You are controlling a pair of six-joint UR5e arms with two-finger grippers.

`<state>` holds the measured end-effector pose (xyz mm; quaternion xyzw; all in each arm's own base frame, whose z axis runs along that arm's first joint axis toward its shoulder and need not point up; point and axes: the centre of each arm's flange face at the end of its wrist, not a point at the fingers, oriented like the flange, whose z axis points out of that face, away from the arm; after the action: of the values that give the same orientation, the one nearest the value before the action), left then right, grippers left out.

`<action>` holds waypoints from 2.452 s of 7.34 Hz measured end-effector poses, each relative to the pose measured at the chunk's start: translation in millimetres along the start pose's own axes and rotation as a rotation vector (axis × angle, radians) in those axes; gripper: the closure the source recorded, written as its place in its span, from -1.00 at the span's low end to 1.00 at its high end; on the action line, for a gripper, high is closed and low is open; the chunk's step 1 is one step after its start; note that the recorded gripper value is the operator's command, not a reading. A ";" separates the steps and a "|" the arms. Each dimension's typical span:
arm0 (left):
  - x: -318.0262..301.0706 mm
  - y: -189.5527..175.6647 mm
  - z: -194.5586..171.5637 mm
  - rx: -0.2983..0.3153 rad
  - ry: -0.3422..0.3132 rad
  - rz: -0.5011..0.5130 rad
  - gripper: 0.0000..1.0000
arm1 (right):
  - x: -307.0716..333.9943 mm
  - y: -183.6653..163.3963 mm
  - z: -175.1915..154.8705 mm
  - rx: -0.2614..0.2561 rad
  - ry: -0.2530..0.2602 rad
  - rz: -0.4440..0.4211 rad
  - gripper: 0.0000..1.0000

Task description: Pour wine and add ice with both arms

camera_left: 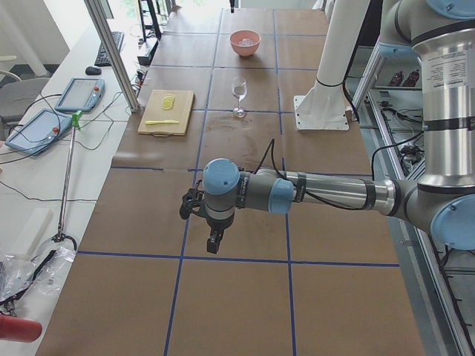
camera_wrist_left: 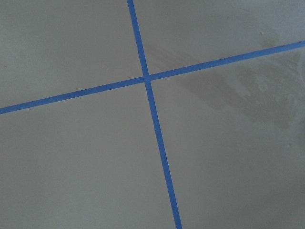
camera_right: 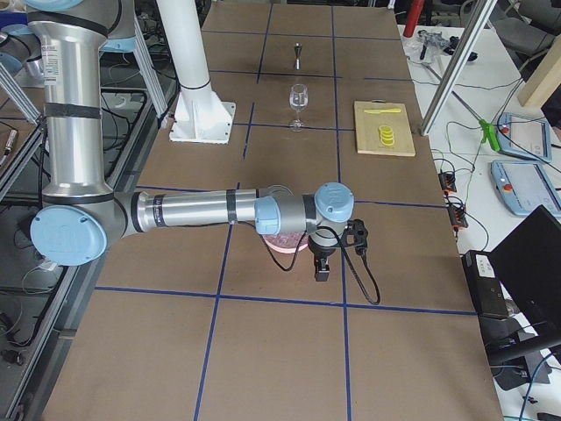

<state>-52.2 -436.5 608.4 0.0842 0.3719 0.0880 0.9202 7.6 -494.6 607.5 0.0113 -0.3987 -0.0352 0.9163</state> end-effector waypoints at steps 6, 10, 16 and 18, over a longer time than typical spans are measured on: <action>-0.4 4.6 0.6 0.001 0.003 0.000 -1.00 | -3.6 -2.4 -1.6 0.002 -0.011 0.002 -1.00; -0.7 4.5 2.1 -0.001 0.005 0.000 -1.00 | -5.1 -3.4 -3.0 0.005 -0.016 0.005 -1.00; 1.1 -12.1 14.2 0.150 0.084 0.125 -1.00 | 0.4 -2.3 1.5 -0.003 -0.009 0.013 -1.00; 23.4 -19.0 18.2 0.216 0.123 0.132 -1.00 | -1.7 -2.3 0.1 -0.001 -0.011 0.008 -1.00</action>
<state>-21.1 -451.4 601.5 0.2016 0.4286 0.1128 0.8735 6.3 -496.8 606.1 0.0091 -0.4039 -0.0316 0.9142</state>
